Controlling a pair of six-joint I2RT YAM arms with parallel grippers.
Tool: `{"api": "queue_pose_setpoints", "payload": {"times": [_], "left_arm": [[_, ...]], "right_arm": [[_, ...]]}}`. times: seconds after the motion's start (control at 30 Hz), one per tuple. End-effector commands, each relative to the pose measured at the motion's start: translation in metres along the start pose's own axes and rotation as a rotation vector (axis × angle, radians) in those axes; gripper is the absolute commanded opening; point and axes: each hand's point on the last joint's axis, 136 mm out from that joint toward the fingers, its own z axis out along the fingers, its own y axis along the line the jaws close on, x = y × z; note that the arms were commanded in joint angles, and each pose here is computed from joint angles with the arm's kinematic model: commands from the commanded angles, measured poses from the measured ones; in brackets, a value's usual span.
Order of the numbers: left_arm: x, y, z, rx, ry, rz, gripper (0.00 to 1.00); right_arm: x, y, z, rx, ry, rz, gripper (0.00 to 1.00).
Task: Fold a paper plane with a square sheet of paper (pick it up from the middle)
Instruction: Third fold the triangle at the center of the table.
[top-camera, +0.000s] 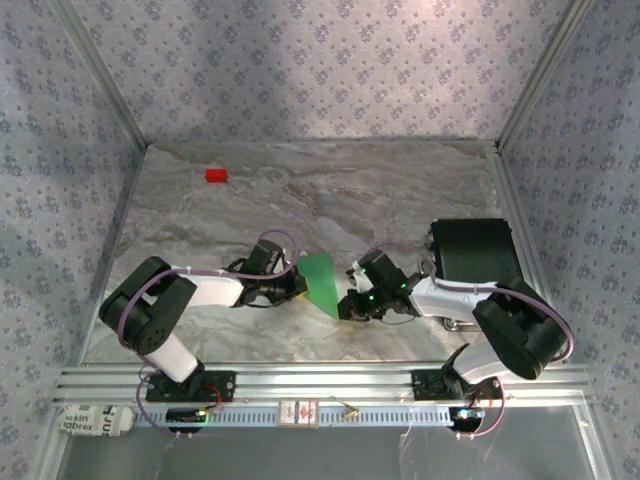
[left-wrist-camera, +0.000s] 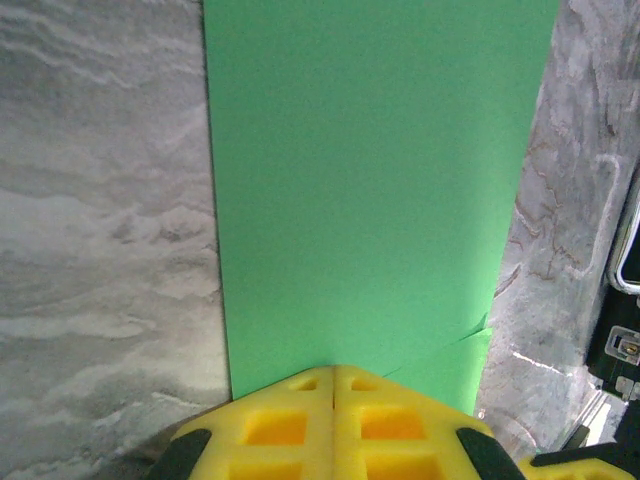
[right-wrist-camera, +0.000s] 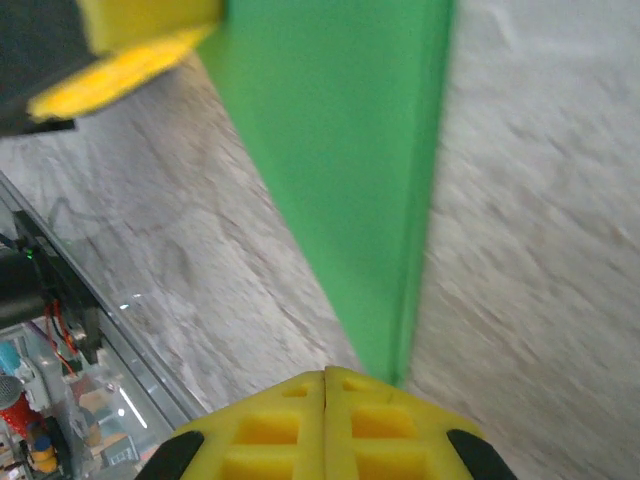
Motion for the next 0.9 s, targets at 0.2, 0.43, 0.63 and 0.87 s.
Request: {"api": "queue_pose_setpoints", "payload": {"times": [0.2, 0.43, 0.63, 0.87], "left_arm": [[0.011, 0.032, 0.002, -0.116, 0.033, -0.061, 0.00], [-0.004, -0.018, -0.013, -0.018, 0.014, -0.011, 0.11], [-0.005, -0.040, -0.021, -0.006, -0.013, 0.036, 0.18], [0.025, -0.038, 0.005, 0.007, 0.051, 0.024, 0.07]], "right_arm": [[-0.007, -0.023, 0.023, 0.107, 0.039, 0.057, 0.05], [0.012, -0.044, 0.026, 0.147, 0.068, 0.100, 0.02], [0.006, -0.043, 0.027, 0.148, 0.047, 0.108, 0.02], [0.007, -0.044, 0.025, 0.158, 0.051, 0.107, 0.01]]}}
